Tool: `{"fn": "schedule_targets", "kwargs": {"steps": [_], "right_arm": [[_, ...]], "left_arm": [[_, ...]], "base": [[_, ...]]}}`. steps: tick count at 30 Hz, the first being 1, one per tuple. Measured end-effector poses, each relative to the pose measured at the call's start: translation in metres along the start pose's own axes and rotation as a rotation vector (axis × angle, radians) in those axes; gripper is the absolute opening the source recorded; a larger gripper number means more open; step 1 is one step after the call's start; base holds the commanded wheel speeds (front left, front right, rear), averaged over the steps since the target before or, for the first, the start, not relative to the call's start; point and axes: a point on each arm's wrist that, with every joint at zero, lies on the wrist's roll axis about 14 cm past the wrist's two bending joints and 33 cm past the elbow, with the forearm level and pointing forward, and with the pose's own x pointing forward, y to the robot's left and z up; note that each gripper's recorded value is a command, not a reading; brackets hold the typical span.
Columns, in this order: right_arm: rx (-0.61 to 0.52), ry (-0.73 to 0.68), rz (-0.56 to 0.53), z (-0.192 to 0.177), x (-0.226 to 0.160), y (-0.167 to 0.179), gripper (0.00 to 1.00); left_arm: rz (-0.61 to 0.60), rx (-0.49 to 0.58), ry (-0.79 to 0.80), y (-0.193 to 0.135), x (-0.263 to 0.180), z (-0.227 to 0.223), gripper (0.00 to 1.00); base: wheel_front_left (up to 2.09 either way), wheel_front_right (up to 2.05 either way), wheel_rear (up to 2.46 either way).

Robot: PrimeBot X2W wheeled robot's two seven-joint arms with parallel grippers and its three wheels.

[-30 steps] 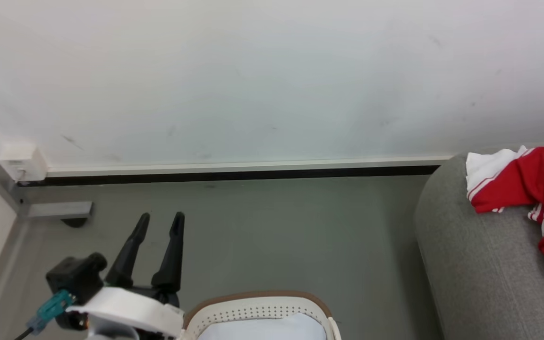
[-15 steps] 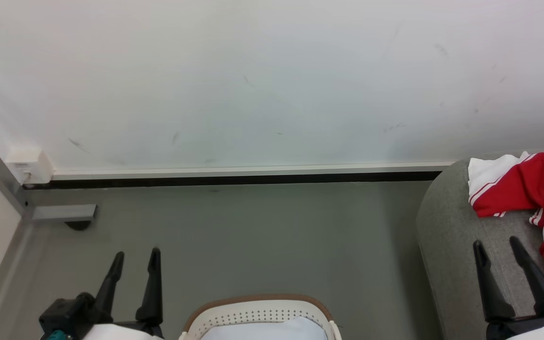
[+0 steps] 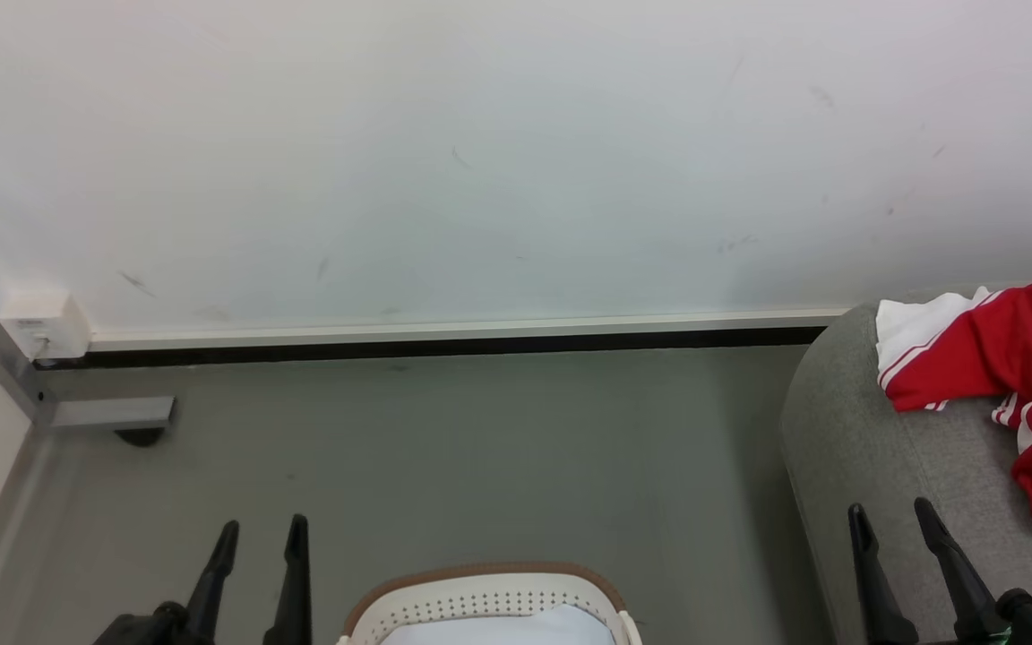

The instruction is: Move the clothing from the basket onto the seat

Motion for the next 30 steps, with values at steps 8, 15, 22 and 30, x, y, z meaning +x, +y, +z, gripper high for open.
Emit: {"fn": "schedule_targets", "kwargs": {"steps": [8,15,22,30], "right_arm": [[0.011,-0.013,0.015,0.003,0.006,0.005,1.00],[0.018,-0.024,0.018,0.007,0.010,0.008,1.00],[0.019,-0.019,0.016,0.005,0.009,0.008,1.00],[0.033,0.039,0.005,-0.013,0.001,0.007,0.00]], "left_arm": [[-0.008,-0.002,0.001,-0.001,-0.001,-0.003,1.00],[-0.012,0.007,-0.001,-0.001,0.000,-0.003,1.00],[-0.016,0.007,0.001,-0.001,0.001,-0.004,1.00],[-0.015,-0.003,0.053,-0.002,-0.004,-0.021,0.00]], "base": [[0.00,0.00,0.00],[0.00,0.00,0.00],[0.00,0.00,0.00],[0.00,0.00,0.00]]}}
